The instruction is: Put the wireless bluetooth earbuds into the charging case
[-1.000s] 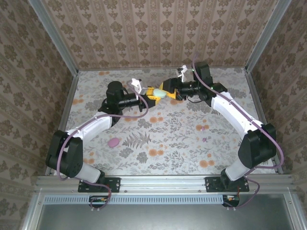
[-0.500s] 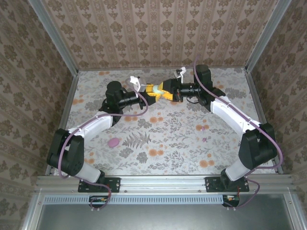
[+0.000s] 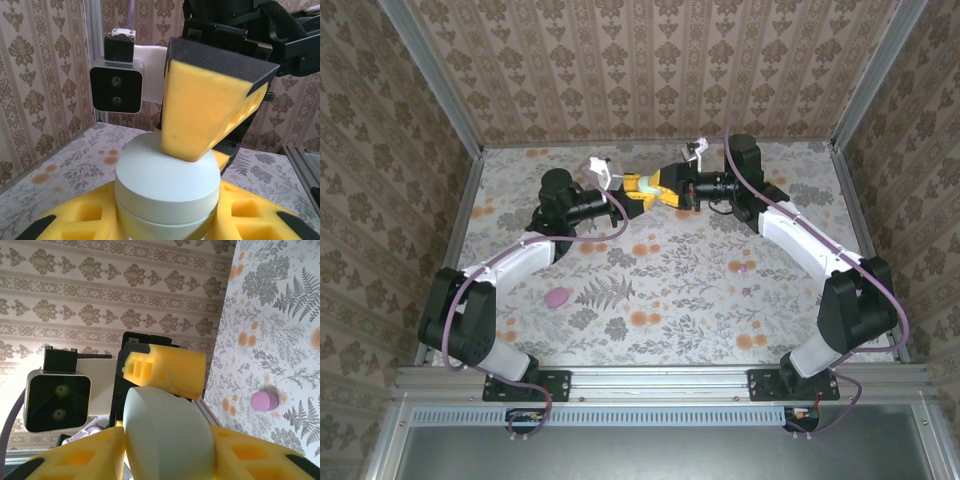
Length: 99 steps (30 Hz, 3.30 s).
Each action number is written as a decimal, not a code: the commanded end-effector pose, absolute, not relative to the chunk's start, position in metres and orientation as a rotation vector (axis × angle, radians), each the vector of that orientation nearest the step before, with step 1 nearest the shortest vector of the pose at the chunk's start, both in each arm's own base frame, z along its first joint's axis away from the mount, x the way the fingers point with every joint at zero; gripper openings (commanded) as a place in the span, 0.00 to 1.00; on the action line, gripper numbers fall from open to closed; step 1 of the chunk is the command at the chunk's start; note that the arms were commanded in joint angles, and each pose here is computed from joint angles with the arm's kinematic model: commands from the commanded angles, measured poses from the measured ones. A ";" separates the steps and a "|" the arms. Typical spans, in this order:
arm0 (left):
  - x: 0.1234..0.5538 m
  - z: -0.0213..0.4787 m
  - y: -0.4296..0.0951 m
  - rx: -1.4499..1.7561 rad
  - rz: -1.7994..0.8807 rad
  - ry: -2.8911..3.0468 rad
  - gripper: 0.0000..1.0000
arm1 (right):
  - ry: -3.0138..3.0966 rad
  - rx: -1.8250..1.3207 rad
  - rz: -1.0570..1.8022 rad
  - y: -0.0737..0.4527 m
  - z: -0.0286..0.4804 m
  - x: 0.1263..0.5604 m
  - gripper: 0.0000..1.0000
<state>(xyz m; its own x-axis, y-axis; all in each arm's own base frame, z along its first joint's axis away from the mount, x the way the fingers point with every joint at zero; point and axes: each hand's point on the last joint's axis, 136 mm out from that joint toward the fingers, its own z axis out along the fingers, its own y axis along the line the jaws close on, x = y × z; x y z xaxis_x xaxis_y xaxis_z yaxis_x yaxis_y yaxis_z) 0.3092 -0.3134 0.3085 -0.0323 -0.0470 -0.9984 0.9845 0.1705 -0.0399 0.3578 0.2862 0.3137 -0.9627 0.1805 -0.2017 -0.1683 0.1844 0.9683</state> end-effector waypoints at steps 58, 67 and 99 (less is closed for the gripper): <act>0.337 0.291 -0.229 0.776 -0.659 1.476 0.65 | 2.629 0.357 1.272 0.246 0.055 0.452 0.27; 0.339 0.289 -0.229 0.776 -0.659 1.489 0.65 | 2.700 0.339 1.229 0.239 0.034 0.440 0.30; 0.335 0.166 -0.120 -0.073 -0.498 2.269 0.64 | 2.439 -0.449 0.771 0.244 0.119 0.383 0.59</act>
